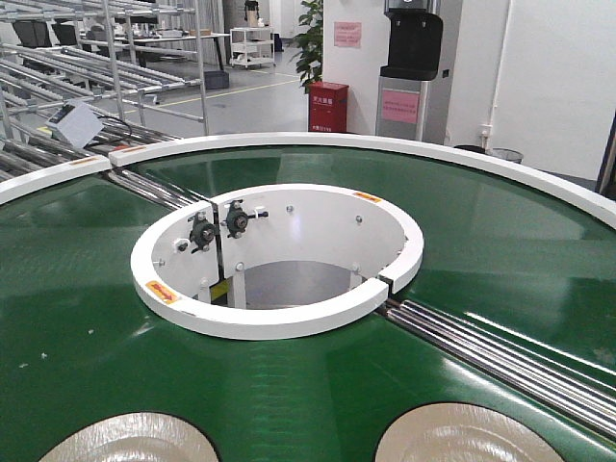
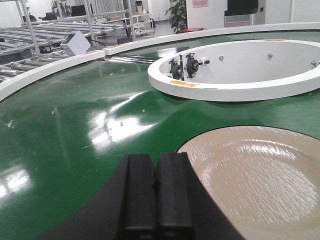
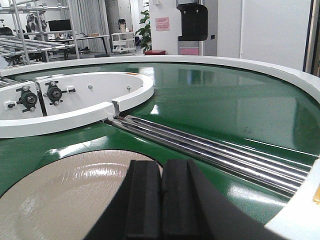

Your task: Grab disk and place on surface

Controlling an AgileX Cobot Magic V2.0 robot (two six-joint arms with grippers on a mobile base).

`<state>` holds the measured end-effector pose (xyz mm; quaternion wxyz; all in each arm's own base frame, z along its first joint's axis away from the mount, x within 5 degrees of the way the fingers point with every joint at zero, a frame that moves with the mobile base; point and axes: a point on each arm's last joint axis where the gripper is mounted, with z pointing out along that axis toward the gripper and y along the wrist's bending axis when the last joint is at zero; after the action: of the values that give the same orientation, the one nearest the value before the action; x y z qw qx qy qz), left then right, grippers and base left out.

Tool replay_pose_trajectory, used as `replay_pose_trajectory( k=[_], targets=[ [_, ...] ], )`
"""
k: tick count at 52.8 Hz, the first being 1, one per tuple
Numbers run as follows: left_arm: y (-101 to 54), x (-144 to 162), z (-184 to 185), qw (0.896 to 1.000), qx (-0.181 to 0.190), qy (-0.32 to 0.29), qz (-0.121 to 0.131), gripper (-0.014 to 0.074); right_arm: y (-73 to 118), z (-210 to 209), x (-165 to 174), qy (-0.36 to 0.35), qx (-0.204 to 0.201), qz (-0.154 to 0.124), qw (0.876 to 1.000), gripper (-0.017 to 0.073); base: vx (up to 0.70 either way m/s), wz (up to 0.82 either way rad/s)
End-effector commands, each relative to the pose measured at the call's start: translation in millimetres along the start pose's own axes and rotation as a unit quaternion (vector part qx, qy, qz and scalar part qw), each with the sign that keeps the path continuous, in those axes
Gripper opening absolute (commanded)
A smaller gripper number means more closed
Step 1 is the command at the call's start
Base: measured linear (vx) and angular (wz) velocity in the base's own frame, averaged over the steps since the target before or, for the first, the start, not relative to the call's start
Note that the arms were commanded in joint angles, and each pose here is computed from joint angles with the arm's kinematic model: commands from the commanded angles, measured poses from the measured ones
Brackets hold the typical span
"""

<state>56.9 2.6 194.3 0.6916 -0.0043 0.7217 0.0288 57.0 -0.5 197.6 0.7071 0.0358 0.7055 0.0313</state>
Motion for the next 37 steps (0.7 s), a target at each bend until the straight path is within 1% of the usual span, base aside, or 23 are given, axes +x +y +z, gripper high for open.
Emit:
replay_pose_trajectory(
  k=[1, 37],
  targets=[
    [0.2, -4.0, -0.9, 0.999, -0.001, -0.042, -0.005, -0.0005, 0.7, -0.4, -2.0, -0.039, -0.006, -0.004, 0.999, -0.0009, 0.0, 0.0],
    [0.2, -4.0, -0.9, 0.999, -0.001, -0.042, -0.005, -0.0005, 0.7, -0.4, -2.0, -0.039, -0.006, -0.004, 0.999, -0.0009, 0.0, 0.0]
  ],
)
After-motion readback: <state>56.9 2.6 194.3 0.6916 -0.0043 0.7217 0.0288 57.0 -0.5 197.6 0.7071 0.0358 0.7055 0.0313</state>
